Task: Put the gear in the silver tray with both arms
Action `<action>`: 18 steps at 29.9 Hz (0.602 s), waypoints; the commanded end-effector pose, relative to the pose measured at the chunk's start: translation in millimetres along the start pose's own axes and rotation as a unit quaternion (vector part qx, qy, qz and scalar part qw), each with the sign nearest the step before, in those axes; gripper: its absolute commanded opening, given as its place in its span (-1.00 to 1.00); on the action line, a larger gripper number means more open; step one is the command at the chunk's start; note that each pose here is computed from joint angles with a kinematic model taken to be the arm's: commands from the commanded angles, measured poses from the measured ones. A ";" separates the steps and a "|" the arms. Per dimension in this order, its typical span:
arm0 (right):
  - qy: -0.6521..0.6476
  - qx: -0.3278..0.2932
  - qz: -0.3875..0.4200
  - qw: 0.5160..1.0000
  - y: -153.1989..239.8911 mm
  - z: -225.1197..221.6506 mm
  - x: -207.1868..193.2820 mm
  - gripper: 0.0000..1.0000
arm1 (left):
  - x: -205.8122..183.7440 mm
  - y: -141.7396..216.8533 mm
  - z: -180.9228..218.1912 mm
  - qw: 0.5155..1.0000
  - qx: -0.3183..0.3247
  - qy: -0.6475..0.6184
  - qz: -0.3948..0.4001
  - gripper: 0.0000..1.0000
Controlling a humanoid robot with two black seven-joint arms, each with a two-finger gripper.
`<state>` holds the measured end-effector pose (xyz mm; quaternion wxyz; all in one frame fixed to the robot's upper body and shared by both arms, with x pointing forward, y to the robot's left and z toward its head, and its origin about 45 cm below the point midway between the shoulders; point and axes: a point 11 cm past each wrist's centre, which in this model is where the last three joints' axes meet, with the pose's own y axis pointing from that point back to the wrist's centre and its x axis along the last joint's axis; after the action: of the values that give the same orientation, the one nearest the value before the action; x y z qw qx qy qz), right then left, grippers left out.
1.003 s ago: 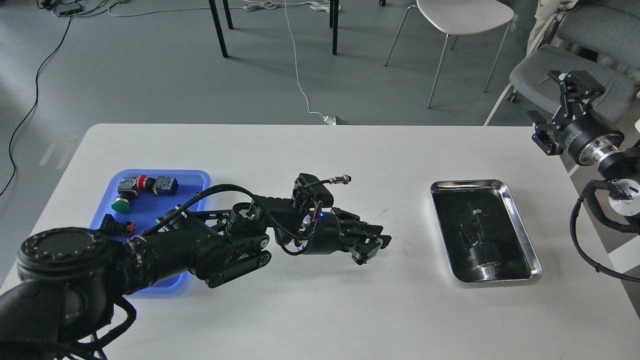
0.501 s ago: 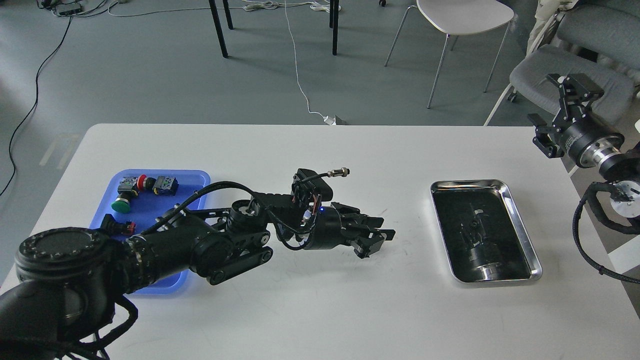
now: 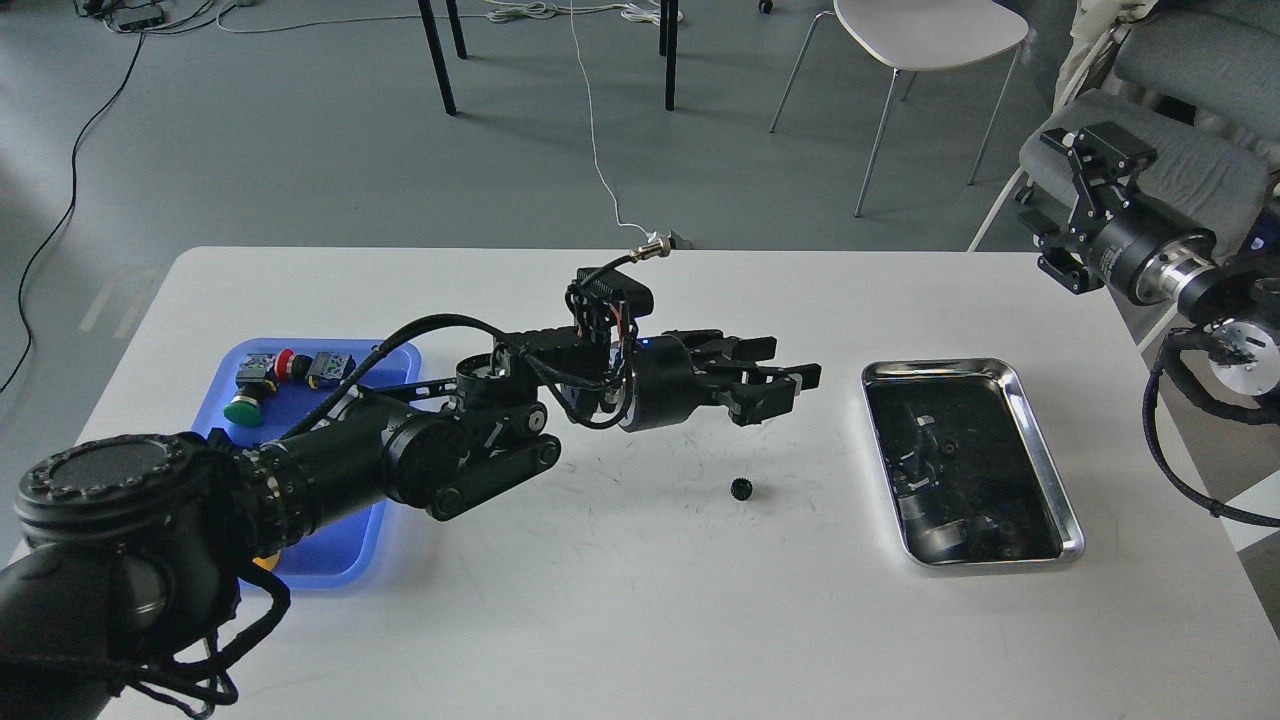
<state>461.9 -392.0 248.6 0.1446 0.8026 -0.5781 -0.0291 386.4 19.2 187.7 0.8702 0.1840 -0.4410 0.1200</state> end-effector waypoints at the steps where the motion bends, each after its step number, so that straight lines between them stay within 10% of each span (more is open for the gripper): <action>1: 0.056 -0.017 -0.022 0.998 -3.6 -15.5 -1.8 0.83 | 15.1 -0.7 1.5 1.000 -0.002 0.003 0.024 0.45; 18: 0.266 -0.030 -0.164 0.949 -19.5 -61.1 -76.0 0.80 | 96.8 66.8 -58.1 0.967 0.063 0.134 0.209 0.86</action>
<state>470.0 -318.7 287.3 0.3025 0.8530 -0.4071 0.1231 449.8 83.9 244.3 0.8684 0.1276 -0.3631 0.3128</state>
